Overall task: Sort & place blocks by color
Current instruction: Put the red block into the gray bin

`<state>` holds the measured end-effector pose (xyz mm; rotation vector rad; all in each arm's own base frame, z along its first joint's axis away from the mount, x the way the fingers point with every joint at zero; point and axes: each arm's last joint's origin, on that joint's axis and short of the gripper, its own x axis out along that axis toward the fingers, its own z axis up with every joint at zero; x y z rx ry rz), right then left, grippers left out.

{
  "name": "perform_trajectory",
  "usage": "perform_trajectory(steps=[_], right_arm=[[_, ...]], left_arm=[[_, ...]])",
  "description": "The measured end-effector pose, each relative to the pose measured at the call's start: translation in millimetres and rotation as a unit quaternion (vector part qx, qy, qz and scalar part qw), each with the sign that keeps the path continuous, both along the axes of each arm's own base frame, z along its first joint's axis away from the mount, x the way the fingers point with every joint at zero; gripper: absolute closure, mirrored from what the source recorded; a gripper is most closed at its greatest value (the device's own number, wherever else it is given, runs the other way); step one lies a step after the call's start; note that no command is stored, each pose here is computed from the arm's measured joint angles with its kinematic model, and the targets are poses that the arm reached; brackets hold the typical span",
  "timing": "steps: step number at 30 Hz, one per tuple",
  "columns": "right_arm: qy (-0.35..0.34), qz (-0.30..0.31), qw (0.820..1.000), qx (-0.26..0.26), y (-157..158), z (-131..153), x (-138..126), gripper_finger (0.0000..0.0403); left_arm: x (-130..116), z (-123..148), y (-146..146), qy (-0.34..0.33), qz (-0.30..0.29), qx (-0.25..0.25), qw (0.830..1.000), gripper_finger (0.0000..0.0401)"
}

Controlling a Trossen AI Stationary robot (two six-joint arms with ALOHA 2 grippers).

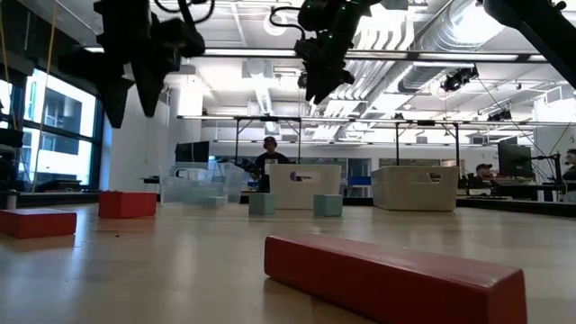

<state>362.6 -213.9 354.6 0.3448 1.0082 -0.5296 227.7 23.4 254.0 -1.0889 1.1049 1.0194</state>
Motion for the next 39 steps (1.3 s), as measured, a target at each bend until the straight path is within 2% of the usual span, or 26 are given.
perform_trajectory(steps=[10,17,20,24,30,39], right_arm=[[0.013,0.036,0.999,-0.004,15,-1,7,0.0269],[0.023,0.069,0.997,-0.011,25,-1,11,0.0269],[0.023,0.072,0.997,-0.011,27,-1,12,0.0269],[0.023,0.073,0.997,-0.012,26,-2,12,0.0269],[0.026,0.080,0.996,-0.015,26,-2,12,0.0269],[0.027,0.083,0.996,-0.017,26,-2,12,0.0269]], left_arm=[[23,-34,-9,0.066,0.022,-0.047,0.996,0.0240],[32,-50,-11,0.090,0.046,-0.056,0.993,0.0240],[37,-54,-12,0.080,0.048,-0.063,0.994,0.0240],[44,-62,-12,0.075,0.047,-0.063,0.994,0.0240],[50,-80,-12,0.113,0.044,-0.064,0.991,0.0240],[57,-99,-12,0.132,0.034,-0.069,0.988,0.0240]])
